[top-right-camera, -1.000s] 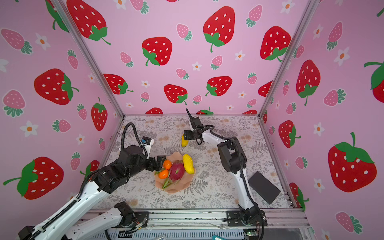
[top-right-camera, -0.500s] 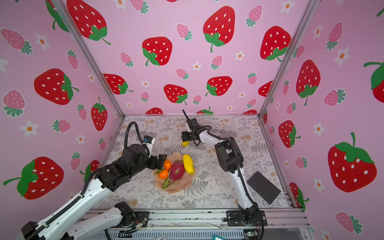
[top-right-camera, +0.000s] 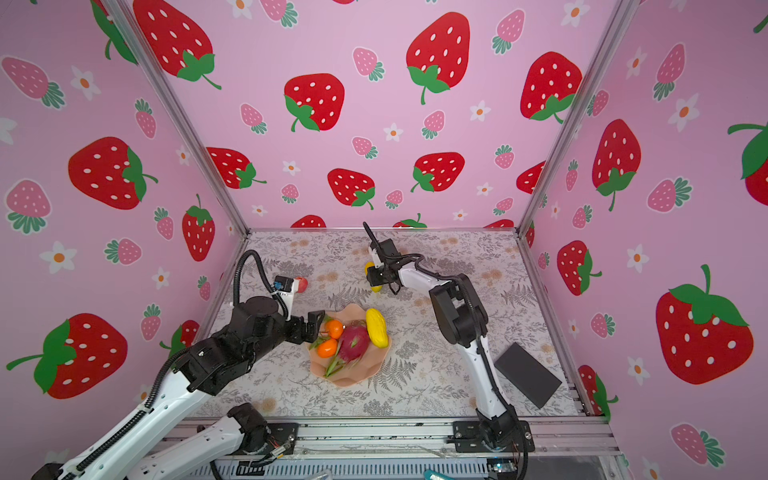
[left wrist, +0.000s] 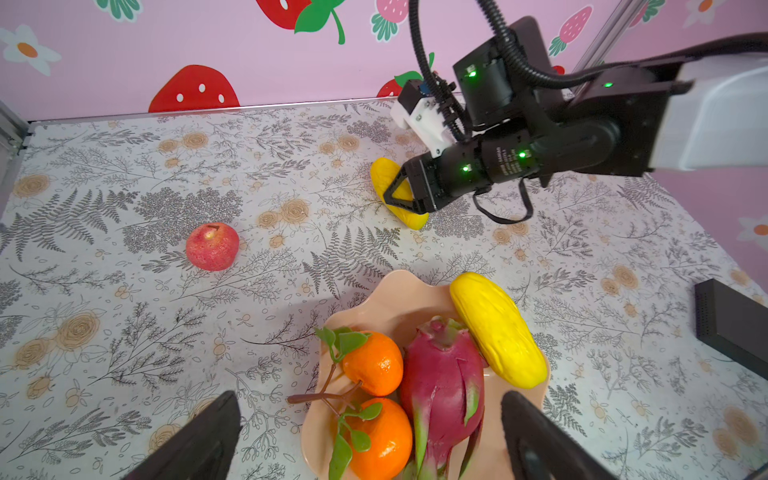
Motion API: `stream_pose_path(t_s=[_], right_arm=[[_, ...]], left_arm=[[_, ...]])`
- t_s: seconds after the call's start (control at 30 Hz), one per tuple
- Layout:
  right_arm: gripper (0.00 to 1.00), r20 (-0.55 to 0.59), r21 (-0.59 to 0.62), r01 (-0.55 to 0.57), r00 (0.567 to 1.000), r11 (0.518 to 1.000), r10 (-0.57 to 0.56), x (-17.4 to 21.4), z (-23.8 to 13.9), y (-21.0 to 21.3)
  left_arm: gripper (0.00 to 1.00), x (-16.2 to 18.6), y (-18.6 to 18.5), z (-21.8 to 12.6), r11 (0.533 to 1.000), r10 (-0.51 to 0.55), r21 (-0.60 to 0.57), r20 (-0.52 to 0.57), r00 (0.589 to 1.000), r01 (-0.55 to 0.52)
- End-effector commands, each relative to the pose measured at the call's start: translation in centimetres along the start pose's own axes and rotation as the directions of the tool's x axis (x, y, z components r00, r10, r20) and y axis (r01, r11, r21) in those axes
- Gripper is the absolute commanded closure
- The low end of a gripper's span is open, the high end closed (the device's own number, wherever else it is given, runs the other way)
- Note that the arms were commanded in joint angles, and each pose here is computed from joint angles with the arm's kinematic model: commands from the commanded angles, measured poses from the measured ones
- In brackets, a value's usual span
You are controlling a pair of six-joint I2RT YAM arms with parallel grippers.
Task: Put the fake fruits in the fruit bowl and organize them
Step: 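Move the right gripper to the second yellow fruit and grasp it, then carry the second yellow fruit over the bowl's near edge with the right gripper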
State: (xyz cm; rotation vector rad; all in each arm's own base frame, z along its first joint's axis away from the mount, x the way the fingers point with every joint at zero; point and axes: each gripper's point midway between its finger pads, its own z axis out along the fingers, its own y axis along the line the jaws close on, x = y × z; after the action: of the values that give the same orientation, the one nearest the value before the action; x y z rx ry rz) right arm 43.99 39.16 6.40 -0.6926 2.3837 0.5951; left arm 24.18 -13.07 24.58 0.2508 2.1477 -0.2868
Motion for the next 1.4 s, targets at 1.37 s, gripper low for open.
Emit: stream_pose_path(t_s=[1.37], right_arm=[[0.58, 0.474, -0.104, 0.982, -0.090, -0.157, -0.876, 19.9, -17.2, 21.1]], left_arm=[[0.01, 5.9, -2.4, -6.4, 0.957, -0.131, 0.184, -0.415, 0.900, 0.224]])
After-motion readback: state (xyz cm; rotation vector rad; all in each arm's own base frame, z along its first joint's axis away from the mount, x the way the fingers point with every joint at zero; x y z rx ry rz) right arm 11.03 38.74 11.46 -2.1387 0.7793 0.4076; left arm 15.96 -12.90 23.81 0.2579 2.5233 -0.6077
